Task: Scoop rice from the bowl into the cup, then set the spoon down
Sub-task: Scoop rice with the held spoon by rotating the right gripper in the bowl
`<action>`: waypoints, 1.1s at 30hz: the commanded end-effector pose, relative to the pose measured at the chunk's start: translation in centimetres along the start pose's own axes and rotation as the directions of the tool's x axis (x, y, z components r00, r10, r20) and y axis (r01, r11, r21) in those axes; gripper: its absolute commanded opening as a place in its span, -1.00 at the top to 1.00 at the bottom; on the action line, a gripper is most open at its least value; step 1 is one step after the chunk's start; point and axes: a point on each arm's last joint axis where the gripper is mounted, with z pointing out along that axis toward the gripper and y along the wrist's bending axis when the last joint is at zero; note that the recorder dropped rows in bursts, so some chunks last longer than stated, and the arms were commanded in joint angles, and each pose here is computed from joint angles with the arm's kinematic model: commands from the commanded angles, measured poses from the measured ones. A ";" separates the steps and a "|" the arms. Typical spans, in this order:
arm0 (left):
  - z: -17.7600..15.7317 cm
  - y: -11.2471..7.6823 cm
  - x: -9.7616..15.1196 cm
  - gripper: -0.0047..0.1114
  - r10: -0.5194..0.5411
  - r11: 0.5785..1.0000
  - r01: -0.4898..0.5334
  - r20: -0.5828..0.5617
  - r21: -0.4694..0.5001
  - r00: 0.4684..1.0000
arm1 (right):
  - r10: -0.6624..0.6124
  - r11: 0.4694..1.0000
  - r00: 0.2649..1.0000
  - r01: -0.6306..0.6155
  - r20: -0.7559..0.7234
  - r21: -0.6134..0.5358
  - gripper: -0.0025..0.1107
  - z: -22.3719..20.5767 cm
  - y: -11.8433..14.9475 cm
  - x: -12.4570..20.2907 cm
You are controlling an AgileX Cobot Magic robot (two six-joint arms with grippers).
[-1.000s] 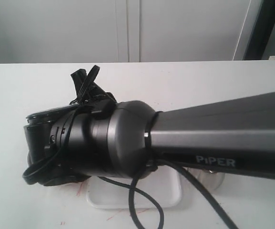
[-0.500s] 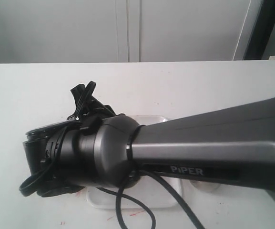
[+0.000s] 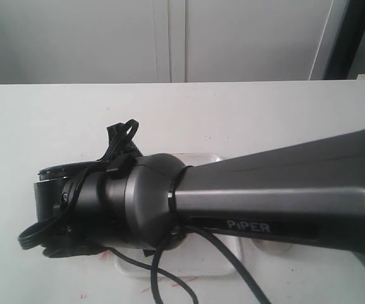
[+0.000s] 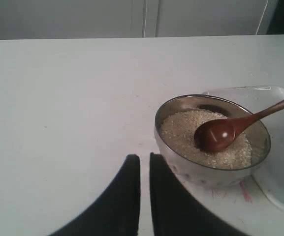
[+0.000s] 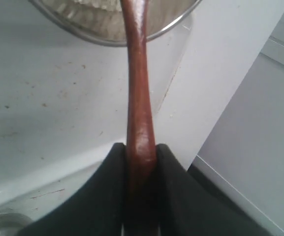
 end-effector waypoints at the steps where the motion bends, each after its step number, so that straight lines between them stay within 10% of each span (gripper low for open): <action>1: 0.0 0.0 -0.3 0.67 -0.008 1.000 0.008 0.010 0.000 1.000 | 0.031 0.999 0.999 -0.030 0.014 -0.038 0.96 0.1 0.4 -0.3; 33: 0.0 0.0 -0.3 0.67 -0.008 1.000 0.008 0.010 0.000 1.000 | 0.426 0.890 0.904 -0.424 -0.030 -0.168 0.96 0.0 1.5 -0.5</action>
